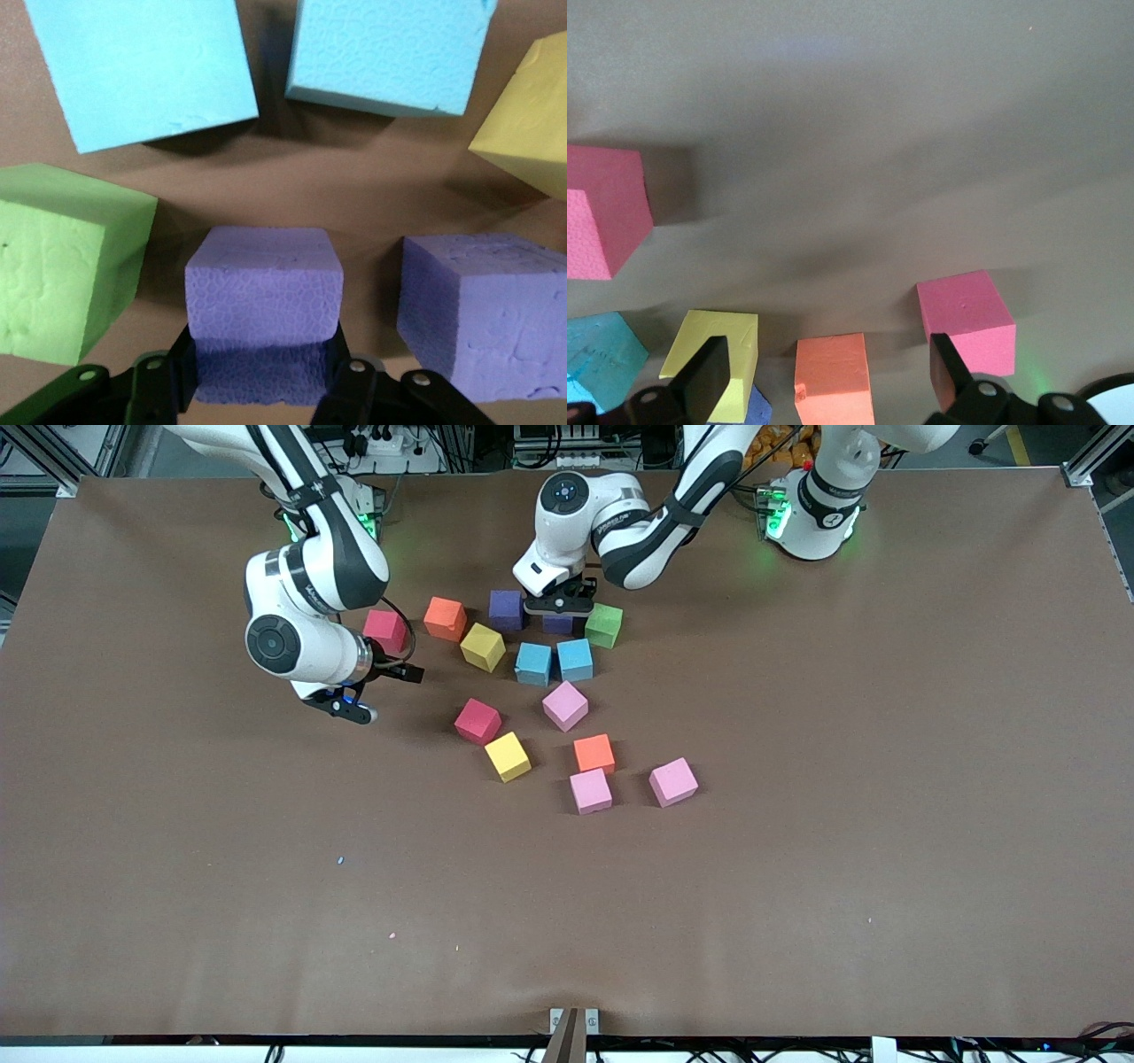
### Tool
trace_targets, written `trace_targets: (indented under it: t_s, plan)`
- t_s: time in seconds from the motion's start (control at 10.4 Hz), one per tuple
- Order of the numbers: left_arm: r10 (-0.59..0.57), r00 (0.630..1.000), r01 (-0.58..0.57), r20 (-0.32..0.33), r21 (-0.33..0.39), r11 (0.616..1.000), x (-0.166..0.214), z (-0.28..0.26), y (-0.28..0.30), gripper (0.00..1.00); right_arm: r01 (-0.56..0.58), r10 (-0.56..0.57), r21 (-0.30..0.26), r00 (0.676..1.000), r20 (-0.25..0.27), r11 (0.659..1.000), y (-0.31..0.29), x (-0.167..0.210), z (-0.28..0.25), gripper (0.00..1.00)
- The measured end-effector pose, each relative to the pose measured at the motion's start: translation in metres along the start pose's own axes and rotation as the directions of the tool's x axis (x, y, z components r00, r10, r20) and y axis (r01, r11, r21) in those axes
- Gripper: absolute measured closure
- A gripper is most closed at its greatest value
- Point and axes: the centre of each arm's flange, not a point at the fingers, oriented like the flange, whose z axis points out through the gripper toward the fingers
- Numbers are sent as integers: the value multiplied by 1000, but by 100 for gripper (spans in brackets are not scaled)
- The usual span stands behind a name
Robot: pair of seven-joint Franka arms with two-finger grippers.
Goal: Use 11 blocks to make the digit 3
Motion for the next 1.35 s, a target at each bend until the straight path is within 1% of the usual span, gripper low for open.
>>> trace_targets:
  t_s: [0.1,0.19,0.29,0.38,0.48,0.58,0.67,0.77,0.87,0.96,1.15,1.25,1.35]
  plan:
    - [-98,995,98,-2,-9,995,4,-4,2,43,0,0,0,1000,0,1000,0,0,0,0]
    - [-253,967,253,-5,-28,967,9,-11,8,43,-1,1,0,1000,0,1000,0,0,0,0]
    - [-383,924,383,-2,-48,923,13,-18,14,43,-1,1,0,1000,-1,1000,0,0,0,0]
    - [-484,875,483,3,-60,873,14,-24,18,43,-2,2,2,1000,-2,1000,0,1,0,0]
    - [-564,826,563,6,-60,824,13,-28,19,43,-2,2,3,1000,-3,1000,0,1,0,0]
    - [-630,776,630,1,-43,776,12,-32,19,46,-3,3,3,1000,-4,1000,1,1,0,0]
    - [-716,698,716,2,-20,698,9,-40,19,46,-4,4,3,1000,-4,1000,1,2,-1,0]
    - [-802,597,802,4,-2,597,5,-53,20,46,-4,4,4,1000,-4,1000,1,2,-1,0]
    - [-865,501,865,-5,12,501,0,-66,19,46,-4,4,4,1000,-4,1000,1,2,-1,0]
    - [-918,396,918,0,25,396,-3,-77,19,46,-4,4,4,1000,-4,1000,1,2,-1,0]
    - [-984,175,983,18,57,176,-5,-85,20,46,-5,5,4,1000,-4,1000,1,2,-1,0]
    - [-997,81,995,14,62,82,-4,-83,20,46,-5,5,4,1000,-4,1000,1,2,-1,0]
    - [-1000,1,998,20,60,2,-4,-82,21,46,-5,5,4,1000,-4,1000,1,2,-1,0]
